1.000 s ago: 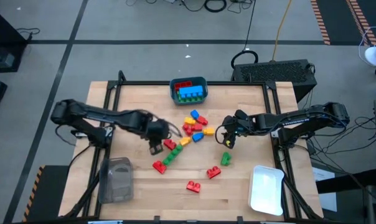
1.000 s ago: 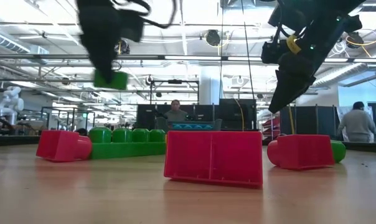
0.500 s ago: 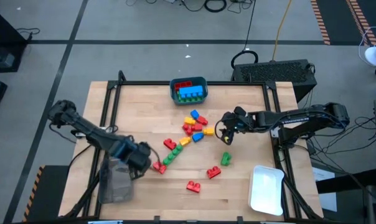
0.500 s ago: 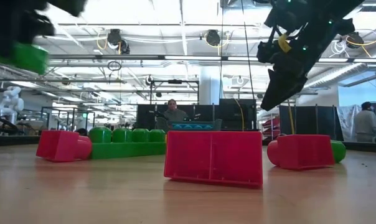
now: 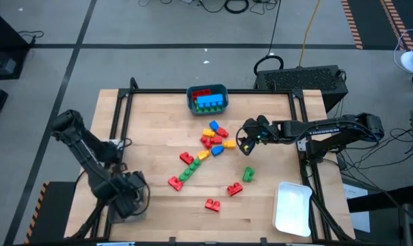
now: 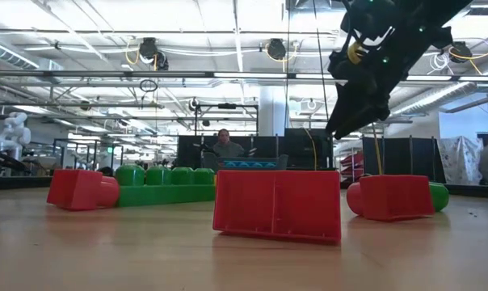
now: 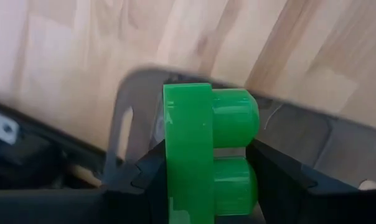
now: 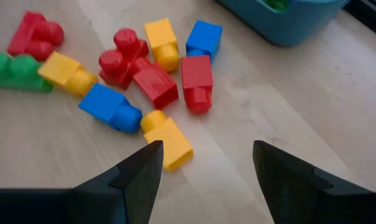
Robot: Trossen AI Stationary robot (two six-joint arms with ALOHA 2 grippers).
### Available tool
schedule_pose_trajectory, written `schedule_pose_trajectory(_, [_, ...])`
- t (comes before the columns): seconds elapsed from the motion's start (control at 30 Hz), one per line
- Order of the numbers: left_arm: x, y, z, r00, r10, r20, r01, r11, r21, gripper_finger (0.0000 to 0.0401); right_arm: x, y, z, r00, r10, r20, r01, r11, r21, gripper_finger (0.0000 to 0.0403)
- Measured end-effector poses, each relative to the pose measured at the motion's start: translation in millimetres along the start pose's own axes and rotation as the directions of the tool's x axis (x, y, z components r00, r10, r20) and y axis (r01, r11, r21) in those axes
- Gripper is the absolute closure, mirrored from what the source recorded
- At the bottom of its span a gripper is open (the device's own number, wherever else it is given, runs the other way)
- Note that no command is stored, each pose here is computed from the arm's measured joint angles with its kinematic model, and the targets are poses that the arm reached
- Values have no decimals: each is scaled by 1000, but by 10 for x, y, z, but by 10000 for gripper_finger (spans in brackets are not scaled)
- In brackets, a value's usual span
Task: Sort blocks by size
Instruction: Put the green game piece into the gray container, then put the red game piece into the gray container
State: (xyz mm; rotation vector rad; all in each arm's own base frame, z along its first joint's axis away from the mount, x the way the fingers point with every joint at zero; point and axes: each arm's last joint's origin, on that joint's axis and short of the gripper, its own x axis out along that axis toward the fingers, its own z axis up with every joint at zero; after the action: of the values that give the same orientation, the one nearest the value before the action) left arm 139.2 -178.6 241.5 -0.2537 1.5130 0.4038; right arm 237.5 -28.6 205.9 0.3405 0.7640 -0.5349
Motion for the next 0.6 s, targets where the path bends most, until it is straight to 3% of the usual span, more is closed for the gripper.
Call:
schedule_pose_trajectory(0.23, [204,-52,-238,1000,-28,14,29,996,-82,186,0,2,2,1000,1,3,-1,999,54,165])
schedule_pose_trajectory(0.47, [209,-60,-263,998,-30,58,35,996,-86,124,-5,21,-3,1000,8,5,-8,997,78,165])
schedule_pose_trajectory(0.6, [209,-44,-264,998,-13,59,18,997,-80,108,-20,65,-28,1000,22,-1,-22,998,65,165])
